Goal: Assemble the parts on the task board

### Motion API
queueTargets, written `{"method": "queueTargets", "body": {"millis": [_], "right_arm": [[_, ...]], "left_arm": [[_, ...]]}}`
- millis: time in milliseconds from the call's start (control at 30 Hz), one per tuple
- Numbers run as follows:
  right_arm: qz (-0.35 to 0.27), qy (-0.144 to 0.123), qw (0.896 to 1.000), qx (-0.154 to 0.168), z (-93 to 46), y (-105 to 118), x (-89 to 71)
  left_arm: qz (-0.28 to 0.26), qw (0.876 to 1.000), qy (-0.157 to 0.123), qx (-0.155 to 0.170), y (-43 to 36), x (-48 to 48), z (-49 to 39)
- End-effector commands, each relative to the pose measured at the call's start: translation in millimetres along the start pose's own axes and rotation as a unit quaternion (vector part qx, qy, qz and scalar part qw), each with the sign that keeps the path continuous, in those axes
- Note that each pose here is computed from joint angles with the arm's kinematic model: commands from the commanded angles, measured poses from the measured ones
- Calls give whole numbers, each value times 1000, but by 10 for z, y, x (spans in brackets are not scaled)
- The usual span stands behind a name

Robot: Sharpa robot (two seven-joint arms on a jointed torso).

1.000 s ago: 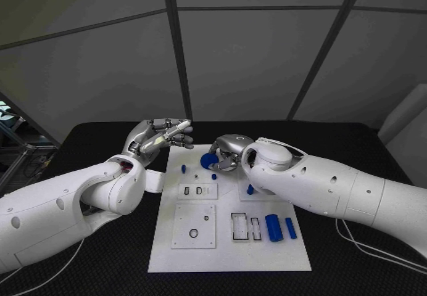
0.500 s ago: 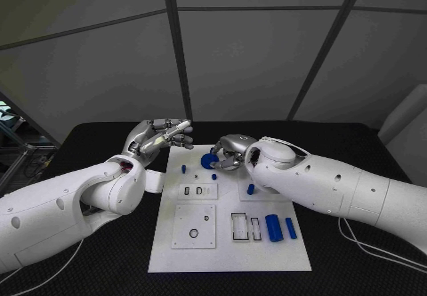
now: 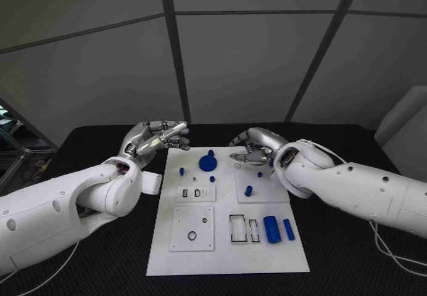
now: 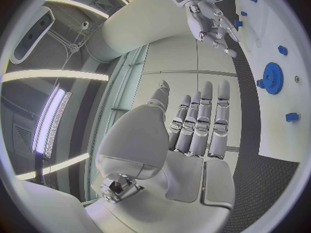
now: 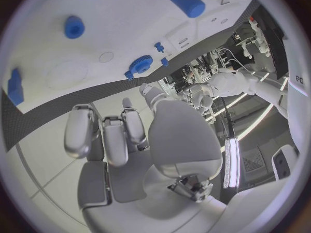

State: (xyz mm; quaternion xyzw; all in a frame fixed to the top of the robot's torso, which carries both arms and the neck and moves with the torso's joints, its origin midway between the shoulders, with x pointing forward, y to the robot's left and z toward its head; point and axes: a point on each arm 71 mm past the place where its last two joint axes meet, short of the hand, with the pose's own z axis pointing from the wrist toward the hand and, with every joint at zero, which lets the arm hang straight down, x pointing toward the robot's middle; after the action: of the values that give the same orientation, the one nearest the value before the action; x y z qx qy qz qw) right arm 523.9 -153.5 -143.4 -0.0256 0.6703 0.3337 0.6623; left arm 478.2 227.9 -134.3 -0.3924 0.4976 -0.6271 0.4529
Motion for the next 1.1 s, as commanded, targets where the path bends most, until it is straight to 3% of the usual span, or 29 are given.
{"method": "queueTargets", "body": {"millis": [33, 233, 400, 600, 1100], "right_arm": [[95, -21, 995, -32, -133, -103, -142], [108, -9, 994, -5, -441, -539, -359], [85, -4, 996, 31, -607, -896, -493], [58, 9, 997, 49, -629, -1064, -509], [40, 42, 996, 67, -544, -1157, -333]], "left_arm": [[0, 1000, 6, 5, -14, -5, 8], [-2, 1000, 10, 4, -5, 0, 17], [-4, 1000, 14, 3, 5, 22, 28], [-6, 1000, 16, 2, 19, 34, 42], [-7, 1000, 17, 1, 31, 40, 51]]}}
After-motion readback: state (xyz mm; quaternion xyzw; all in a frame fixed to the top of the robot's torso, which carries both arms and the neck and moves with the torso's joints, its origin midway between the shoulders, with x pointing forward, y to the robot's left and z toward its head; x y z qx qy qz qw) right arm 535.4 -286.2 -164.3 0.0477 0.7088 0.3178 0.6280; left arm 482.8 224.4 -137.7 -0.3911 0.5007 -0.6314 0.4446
